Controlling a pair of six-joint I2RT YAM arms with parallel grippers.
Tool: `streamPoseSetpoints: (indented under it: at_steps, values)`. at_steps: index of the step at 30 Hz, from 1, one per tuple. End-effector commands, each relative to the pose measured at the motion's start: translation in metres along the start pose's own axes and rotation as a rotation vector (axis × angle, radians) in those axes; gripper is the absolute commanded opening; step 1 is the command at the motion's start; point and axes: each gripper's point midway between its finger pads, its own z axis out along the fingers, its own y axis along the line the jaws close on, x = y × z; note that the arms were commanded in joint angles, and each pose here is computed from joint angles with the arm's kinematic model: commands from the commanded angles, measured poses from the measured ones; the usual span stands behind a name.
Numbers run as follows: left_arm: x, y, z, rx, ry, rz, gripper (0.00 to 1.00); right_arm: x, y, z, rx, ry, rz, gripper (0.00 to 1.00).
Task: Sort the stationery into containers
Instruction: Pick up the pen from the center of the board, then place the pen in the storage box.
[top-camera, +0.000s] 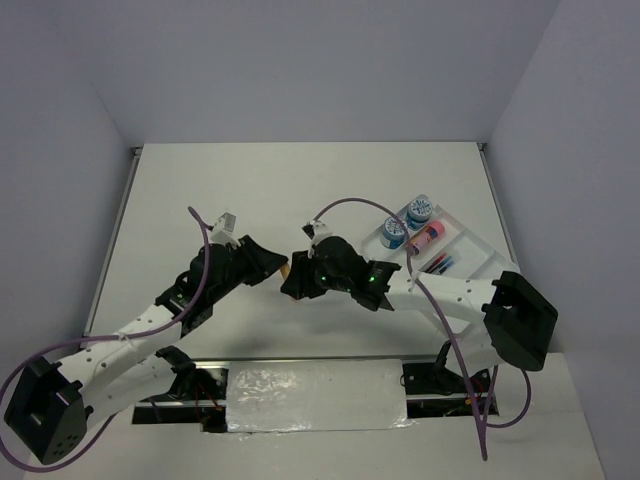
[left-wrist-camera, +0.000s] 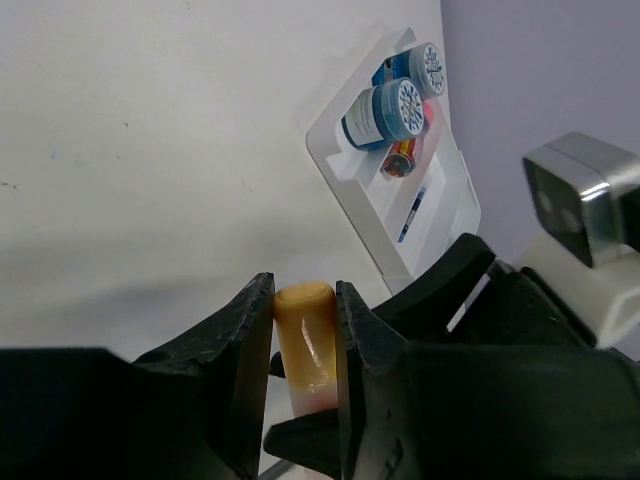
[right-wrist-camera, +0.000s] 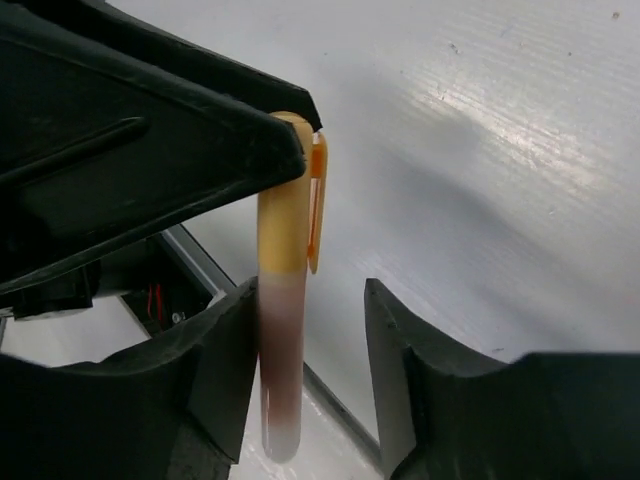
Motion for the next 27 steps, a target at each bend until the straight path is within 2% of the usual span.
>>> streamPoseSetpoints:
  at_steps: [1, 2, 3, 4, 5, 6, 7, 8, 9, 10, 11, 12, 13, 14, 16, 17, 19, 20, 22, 25, 27]
  values:
    - [-0.009, -0.021, -0.003, 0.090, -0.034, 0.032, 0.06, -0.017, 0.023, 0.004, -0.069, -0.042, 0.005, 0.40]
    - [-0.009, -0.021, -0.003, 0.090, -0.036, 0.034, 0.13, -0.017, 0.026, 0.005, -0.085, -0.043, -0.001, 0.32]
    - [-0.009, -0.020, -0.001, 0.085, -0.033, 0.038, 0.25, -0.017, 0.029, 0.005, -0.096, -0.041, -0.001, 0.00]
    - [-0.008, -0.018, -0.001, 0.075, -0.027, 0.044, 0.39, -0.021, 0.022, 0.005, -0.062, -0.063, 0.008, 0.00]
    - [-0.012, -0.019, 0.000, 0.050, -0.028, 0.060, 0.93, -0.025, 0.018, 0.000, -0.045, -0.076, 0.002, 0.00]
    - [-0.017, -0.013, 0.000, -0.010, -0.037, 0.078, 0.99, -0.028, 0.011, -0.003, -0.017, -0.087, 0.001, 0.00]
    - [-0.026, -0.003, -0.010, -0.158, -0.012, 0.129, 0.99, -0.031, -0.027, -0.009, 0.139, -0.097, 0.022, 0.00]
    - [-0.051, 0.016, -0.018, -0.325, -0.100, 0.163, 0.99, -0.032, -0.052, -0.018, 0.240, -0.102, 0.069, 0.00]
    - [-0.065, 0.027, -0.030, -0.443, -0.127, 0.190, 0.99, -0.036, -0.077, -0.034, 0.332, -0.124, 0.112, 0.00]
    - [-0.096, 0.008, -0.047, -0.498, -0.204, 0.187, 0.99, -0.028, -0.121, -0.056, 0.510, -0.113, 0.145, 0.00]
    - [-0.104, 0.040, -0.078, -0.718, -0.207, 0.247, 0.99, -0.047, -0.150, -0.084, 0.596, -0.197, 0.218, 0.00]
    - [-0.114, 0.041, -0.093, -0.779, -0.227, 0.267, 0.99, -0.039, -0.178, -0.103, 0.681, -0.212, 0.248, 0.00]
    - [-0.130, 0.029, -0.107, -0.793, -0.265, 0.277, 0.99, -0.035, -0.200, -0.125, 0.762, -0.225, 0.258, 0.00]
    - [-0.134, 0.033, -0.128, -0.847, -0.273, 0.305, 0.99, -0.041, -0.227, -0.158, 0.831, -0.310, 0.320, 0.00]
    - [-0.139, 0.029, -0.142, -0.836, -0.274, 0.340, 0.99, -0.037, -0.253, -0.193, 0.929, -0.349, 0.342, 0.00]
    - [-0.142, 0.025, -0.151, -0.804, -0.294, 0.340, 0.99, -0.040, -0.273, -0.226, 1.022, -0.424, 0.394, 0.00]
    - [-0.135, 0.029, -0.155, -0.782, -0.258, 0.385, 0.99, -0.027, -0.293, -0.262, 1.166, -0.425, 0.440, 0.00]
    - [-0.131, 0.035, -0.159, -0.784, -0.249, 0.403, 0.99, -0.029, -0.305, -0.282, 1.200, -0.466, 0.499, 0.00]
    - [-0.129, 0.045, -0.163, -0.811, -0.248, 0.419, 0.99, -0.026, -0.311, -0.295, 1.245, -0.488, 0.545, 0.00]
    - [-0.120, 0.068, -0.166, -0.895, -0.220, 0.452, 0.99, -0.017, -0.323, -0.303, 1.329, -0.422, 0.578, 0.00]
    - [-0.115, 0.068, -0.158, -0.864, -0.197, 0.463, 0.99, -0.011, -0.326, -0.303, 1.356, -0.375, 0.598, 0.00]
